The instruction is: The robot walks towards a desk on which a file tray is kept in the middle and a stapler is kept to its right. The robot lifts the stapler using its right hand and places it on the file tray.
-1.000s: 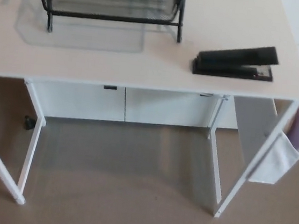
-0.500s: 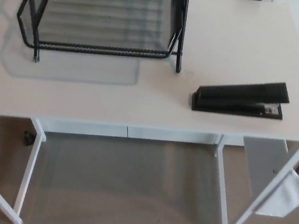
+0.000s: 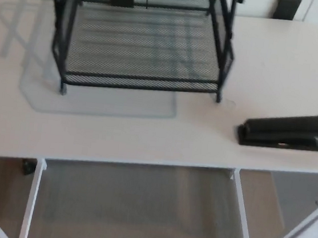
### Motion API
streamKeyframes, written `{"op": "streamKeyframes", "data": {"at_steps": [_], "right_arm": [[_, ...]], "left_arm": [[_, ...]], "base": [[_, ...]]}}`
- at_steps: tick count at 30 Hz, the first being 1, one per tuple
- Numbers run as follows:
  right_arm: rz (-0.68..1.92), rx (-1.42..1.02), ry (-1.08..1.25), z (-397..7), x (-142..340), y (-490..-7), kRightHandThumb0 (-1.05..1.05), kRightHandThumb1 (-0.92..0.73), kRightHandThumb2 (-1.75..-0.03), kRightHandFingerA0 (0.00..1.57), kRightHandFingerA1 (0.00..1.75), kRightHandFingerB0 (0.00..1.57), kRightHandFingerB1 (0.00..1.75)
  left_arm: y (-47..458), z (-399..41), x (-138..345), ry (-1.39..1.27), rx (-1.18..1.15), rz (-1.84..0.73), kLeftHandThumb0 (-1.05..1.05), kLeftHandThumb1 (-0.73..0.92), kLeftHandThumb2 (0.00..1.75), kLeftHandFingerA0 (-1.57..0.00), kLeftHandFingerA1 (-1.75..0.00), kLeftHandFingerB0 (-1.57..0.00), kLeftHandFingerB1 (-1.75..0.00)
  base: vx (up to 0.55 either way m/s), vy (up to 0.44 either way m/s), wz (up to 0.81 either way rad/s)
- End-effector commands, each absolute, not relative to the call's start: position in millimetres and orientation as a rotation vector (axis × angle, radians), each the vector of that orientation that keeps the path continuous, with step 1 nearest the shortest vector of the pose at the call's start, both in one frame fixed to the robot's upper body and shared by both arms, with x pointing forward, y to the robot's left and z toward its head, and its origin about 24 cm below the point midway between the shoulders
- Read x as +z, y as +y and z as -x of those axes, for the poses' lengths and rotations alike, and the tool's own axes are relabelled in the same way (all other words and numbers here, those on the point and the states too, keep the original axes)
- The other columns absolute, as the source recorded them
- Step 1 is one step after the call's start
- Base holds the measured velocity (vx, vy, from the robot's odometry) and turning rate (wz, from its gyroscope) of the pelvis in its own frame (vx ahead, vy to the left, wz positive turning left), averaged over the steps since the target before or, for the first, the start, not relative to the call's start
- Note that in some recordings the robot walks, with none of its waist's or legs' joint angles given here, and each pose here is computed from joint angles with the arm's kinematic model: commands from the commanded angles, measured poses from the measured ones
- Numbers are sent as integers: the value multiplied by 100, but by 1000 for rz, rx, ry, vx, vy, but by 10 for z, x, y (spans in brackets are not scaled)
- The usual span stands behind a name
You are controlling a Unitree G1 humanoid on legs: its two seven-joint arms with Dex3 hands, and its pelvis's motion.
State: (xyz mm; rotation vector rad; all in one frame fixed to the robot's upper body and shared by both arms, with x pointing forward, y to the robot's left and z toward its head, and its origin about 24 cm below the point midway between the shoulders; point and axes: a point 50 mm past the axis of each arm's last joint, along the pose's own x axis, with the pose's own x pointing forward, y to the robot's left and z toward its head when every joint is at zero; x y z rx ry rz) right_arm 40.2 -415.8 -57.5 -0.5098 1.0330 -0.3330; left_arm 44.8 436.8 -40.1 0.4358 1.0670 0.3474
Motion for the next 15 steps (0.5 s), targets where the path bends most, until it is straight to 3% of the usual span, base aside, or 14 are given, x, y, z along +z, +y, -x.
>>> {"op": "streamKeyframes", "data": {"at_steps": [1,2,3,4,5,6,7,10,11,13,14,15], "right_arm": [[530,-341,1047,-419,-568,-4186,-66,-57,-89,29,53,0,24],[526,-345,1039,-418,-570,-4182,-59,-70,-61,33,40,3,26],[505,-352,1022,-414,-569,-4174,-61,-68,-60,34,43,3,28],[486,-348,1016,-406,-562,-4172,-70,-56,-89,29,55,1,23],[491,-335,1022,-401,-557,-4177,-70,-56,-89,29,55,1,23],[486,-336,1033,-401,-558,-4183,-64,-69,-60,31,41,1,27],[525,-314,1047,-416,-547,-4192,-71,-57,-91,27,53,0,22],[554,-313,1031,-435,-535,-4188,-66,-56,-91,34,57,0,24],[546,-319,1034,-431,-536,-4198,-63,-69,-62,38,45,3,21],[541,-319,1011,-414,-530,-4198,-63,-69,-62,39,44,2,19],[531,-322,1023,-415,-536,-4205,-66,-56,-91,34,57,0,21],[555,-321,1051,-419,-545,-4211,-70,-58,-91,36,56,0,22]], "left_arm": [[4396,-432,-377,1074,357,-445,-54,60,58,-45,-41,-27,-32],[4395,-433,-377,1073,355,-450,-54,60,58,-45,-41,-27,-32],[4395,-434,-378,1075,351,-454,-54,61,58,-45,-41,-27,-32],[4393,-430,-379,1078,345,-459,-56,60,58,-45,-41,-27,-32],[4390,-422,-380,1077,344,-458,-56,60,58,-45,-41,-27,-32],[4389,-421,-382,1073,351,-441,-55,59,58,-44,-41,-27,-32],[4386,-421,-384,1076,347,-451,-56,60,58,-44,-41,-27,-32],[4387,-417,-390,1071,366,-431,-55,59,58,-45,-42,-27,-32],[4394,-416,-402,1079,389,-413,-55,59,58,-45,-41,-27,-32],[4384,-433,-403,1062,385,-402,-56,60,58,-47,-43,-27,-32],[4378,-443,-408,1061,383,-417,-56,60,58,-49,-43,-28,-32],[4368,-443,-397,1055,368,-426,-55,61,58,-48,-43,-27,-32]], "base": [[107,108,-2],[100,97,7],[99,89,11],[83,27,12],[62,-9,14],[46,-74,8],[53,-86,2],[66,-136,7],[99,-181,50],[81,-183,1],[-36,-109,2],[0,0,0]]}}
